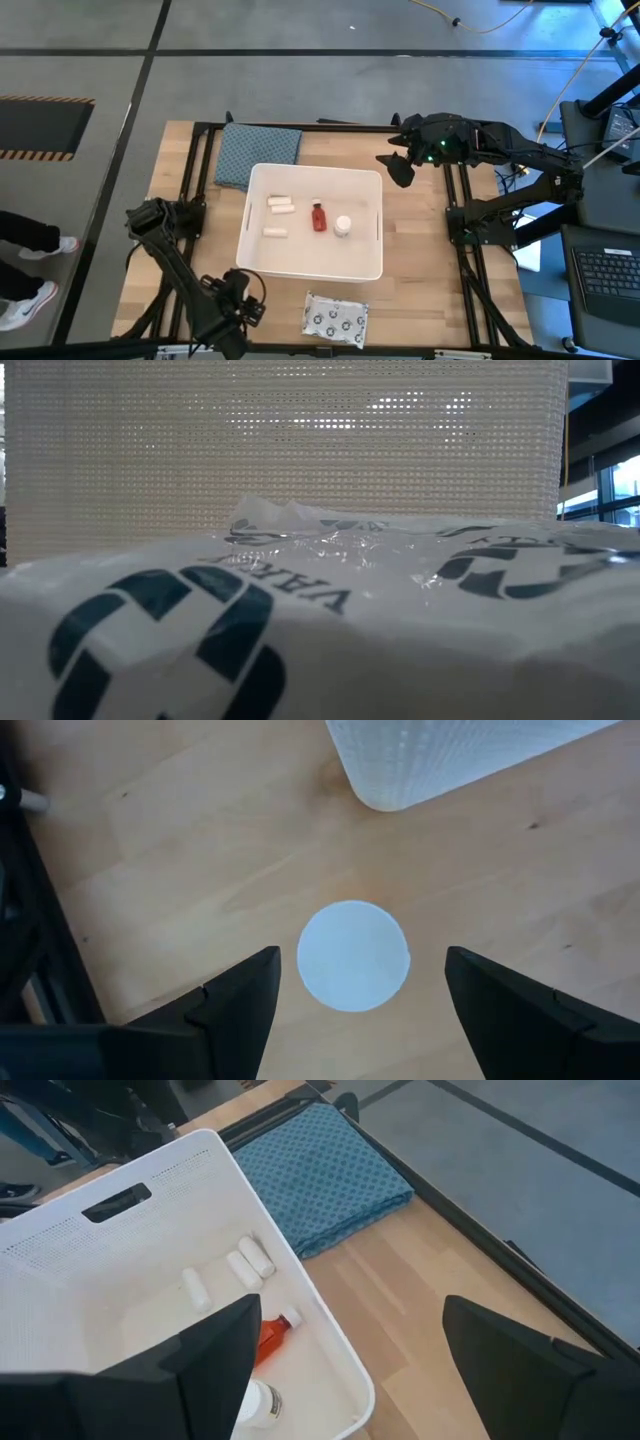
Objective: Pick & place medical supplies in basket/bin
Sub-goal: Put the yellow medicine bottle into the white basket
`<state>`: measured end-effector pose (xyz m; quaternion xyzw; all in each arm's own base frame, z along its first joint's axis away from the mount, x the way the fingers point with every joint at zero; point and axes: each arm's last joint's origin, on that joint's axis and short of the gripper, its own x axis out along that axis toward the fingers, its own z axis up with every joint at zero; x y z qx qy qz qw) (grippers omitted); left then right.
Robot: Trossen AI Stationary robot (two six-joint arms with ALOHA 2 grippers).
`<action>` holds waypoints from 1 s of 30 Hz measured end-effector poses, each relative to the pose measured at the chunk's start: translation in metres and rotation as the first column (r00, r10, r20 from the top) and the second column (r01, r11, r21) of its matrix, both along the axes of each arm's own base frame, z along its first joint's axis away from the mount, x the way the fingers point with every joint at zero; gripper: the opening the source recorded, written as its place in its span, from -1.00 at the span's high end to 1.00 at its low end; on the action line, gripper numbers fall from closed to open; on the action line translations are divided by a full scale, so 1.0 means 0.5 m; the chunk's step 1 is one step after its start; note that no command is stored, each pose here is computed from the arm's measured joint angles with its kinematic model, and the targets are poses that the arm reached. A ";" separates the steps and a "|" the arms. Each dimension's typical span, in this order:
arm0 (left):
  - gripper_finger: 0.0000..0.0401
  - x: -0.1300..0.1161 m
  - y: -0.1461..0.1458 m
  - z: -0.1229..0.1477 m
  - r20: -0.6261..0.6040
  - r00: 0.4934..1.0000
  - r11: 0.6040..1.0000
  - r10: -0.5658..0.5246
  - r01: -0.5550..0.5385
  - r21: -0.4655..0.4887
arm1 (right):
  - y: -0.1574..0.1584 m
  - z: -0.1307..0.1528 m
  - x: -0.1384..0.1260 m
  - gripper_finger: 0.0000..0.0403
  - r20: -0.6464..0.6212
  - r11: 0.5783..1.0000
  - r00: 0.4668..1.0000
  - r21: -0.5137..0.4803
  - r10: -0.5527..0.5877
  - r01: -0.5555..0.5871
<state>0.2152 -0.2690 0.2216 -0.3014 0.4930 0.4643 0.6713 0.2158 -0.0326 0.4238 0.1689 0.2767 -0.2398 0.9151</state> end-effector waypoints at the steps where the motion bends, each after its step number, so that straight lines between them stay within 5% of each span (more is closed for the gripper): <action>1: -0.37 0.001 0.001 0.000 0.000 1.000 1.000 0.002 -0.002 0.001 | 0.000 0.000 0.000 -0.55 0.000 1.000 1.000 0.000 0.000 0.000; 30: -0.37 -0.006 0.028 -0.076 -0.038 0.999 0.999 0.011 -0.009 0.033 | 0.000 0.000 0.000 -0.55 0.000 1.000 1.000 0.001 -0.001 0.001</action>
